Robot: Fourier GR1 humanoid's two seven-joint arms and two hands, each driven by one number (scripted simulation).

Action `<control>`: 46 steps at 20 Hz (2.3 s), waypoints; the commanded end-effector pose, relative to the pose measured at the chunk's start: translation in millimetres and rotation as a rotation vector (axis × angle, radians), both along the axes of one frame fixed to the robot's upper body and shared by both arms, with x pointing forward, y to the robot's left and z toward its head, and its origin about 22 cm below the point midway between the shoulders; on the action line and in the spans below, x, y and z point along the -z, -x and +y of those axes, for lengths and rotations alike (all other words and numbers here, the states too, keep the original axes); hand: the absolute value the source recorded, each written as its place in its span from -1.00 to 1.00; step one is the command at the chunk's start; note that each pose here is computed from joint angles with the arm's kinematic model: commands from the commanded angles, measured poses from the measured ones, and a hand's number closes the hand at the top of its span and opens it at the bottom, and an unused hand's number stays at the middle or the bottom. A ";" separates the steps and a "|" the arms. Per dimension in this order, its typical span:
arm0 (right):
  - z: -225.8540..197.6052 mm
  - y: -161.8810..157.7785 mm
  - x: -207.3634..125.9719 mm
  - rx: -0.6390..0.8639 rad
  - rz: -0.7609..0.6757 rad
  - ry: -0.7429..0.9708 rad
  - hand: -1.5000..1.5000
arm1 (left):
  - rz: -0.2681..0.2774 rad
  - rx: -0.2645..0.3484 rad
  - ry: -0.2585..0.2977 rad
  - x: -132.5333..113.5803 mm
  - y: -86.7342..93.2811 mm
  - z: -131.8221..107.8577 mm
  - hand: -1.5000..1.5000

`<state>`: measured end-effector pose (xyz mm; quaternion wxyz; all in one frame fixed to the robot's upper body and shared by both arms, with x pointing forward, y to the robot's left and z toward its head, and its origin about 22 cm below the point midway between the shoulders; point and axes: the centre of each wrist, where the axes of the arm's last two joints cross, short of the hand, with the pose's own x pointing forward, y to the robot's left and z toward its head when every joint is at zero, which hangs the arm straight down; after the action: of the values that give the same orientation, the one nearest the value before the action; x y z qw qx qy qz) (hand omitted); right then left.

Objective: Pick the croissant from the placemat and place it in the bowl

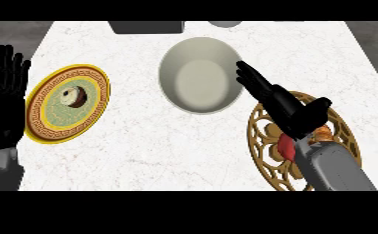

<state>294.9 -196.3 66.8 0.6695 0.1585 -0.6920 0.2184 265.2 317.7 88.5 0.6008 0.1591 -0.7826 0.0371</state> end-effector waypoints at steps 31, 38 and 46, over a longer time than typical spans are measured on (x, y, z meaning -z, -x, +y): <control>-115.3 158.7 -127.1 0.183 -0.304 1.055 -1.00 | 0.047 0.091 0.031 -0.6 -15.3 18.2 0.00; -112.7 159.7 -142.2 0.035 -0.182 1.182 -1.00 | 0.051 0.094 0.029 11.7 -33.2 12.1 0.00; -131.7 137.7 -139.4 0.072 -0.134 1.208 -1.00 | 0.031 0.122 0.035 14.0 -31.2 9.4 0.00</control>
<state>148.9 -325.8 203.8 0.5994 -0.2845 -0.5042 0.5527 297.1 331.5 79.3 0.6204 0.1069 -0.7768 0.0154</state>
